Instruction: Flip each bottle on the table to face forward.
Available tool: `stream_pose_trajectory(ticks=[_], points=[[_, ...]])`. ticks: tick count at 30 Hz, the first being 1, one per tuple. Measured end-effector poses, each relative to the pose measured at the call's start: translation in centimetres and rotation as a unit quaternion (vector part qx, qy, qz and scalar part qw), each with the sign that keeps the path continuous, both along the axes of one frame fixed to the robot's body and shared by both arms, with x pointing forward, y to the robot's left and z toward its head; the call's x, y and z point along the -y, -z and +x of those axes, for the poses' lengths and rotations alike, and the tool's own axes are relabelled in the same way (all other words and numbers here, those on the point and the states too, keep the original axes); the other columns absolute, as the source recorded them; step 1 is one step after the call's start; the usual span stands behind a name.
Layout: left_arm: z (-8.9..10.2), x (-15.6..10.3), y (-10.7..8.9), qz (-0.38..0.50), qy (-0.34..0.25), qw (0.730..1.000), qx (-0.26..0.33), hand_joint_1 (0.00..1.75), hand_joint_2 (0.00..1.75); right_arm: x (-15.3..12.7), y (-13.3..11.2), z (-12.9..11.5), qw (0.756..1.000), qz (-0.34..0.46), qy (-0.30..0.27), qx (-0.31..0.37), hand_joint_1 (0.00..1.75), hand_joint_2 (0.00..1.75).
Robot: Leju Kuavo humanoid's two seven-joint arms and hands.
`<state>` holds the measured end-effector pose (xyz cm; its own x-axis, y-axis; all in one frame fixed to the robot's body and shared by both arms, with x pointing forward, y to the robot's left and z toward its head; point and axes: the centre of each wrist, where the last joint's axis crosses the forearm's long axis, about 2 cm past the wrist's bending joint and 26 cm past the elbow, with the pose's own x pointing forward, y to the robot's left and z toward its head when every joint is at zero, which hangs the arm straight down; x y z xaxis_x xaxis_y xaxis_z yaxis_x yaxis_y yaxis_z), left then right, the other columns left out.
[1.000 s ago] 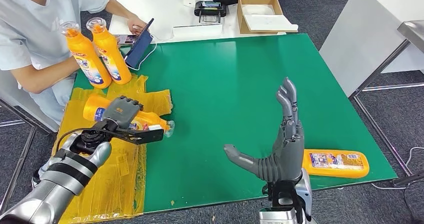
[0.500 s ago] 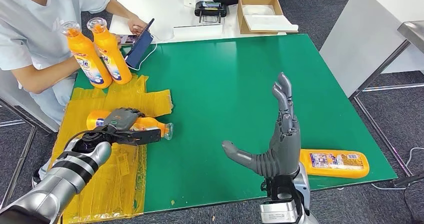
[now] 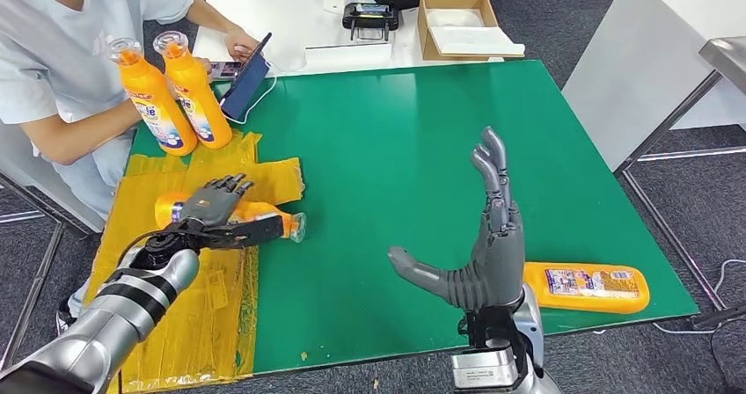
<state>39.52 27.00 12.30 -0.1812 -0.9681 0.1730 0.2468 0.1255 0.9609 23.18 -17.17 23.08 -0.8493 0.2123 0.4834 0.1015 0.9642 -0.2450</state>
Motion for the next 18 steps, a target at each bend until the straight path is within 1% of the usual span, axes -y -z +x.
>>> stream_pose_trajectory(ticks=[4, 7, 10, 14, 16, 18], points=[[-0.8, 0.9, -0.2, -0.073, -0.034, 0.995, 0.054, 0.0, 1.75, 0.0, 0.2, -0.1, 1.0, -0.015, 0.008, -0.002, 0.0, 1.75], [-1.8, 1.3, -0.7, -0.136, -0.053, 0.984, 0.097, 0.0, 1.75, 0.0, 0.5, -0.2, 0.999, -0.031, 0.014, -0.008, 0.0, 1.75], [-2.8, 1.4, -1.2, -0.195, -0.076, 0.966, 0.148, 0.0, 1.75, 0.1, 1.0, -0.3, 0.998, -0.048, 0.023, -0.015, 0.0, 1.75], [-4.3, 1.1, -1.8, -0.266, -0.099, 0.934, 0.216, 0.0, 1.75, 0.1, 1.5, -0.5, 0.997, -0.063, 0.032, -0.024, 0.0, 1.75], [-5.0, 1.0, -2.0, -0.292, -0.103, 0.922, 0.234, 0.0, 1.75, 0.2, 1.8, -0.7, 0.996, -0.074, 0.039, -0.03, 0.0, 1.75], [-5.7, 0.8, -2.1, -0.313, -0.101, 0.913, 0.239, 0.0, 1.75, 0.3, 2.2, -0.8, 0.994, -0.093, 0.052, -0.038, 0.0, 1.75]])
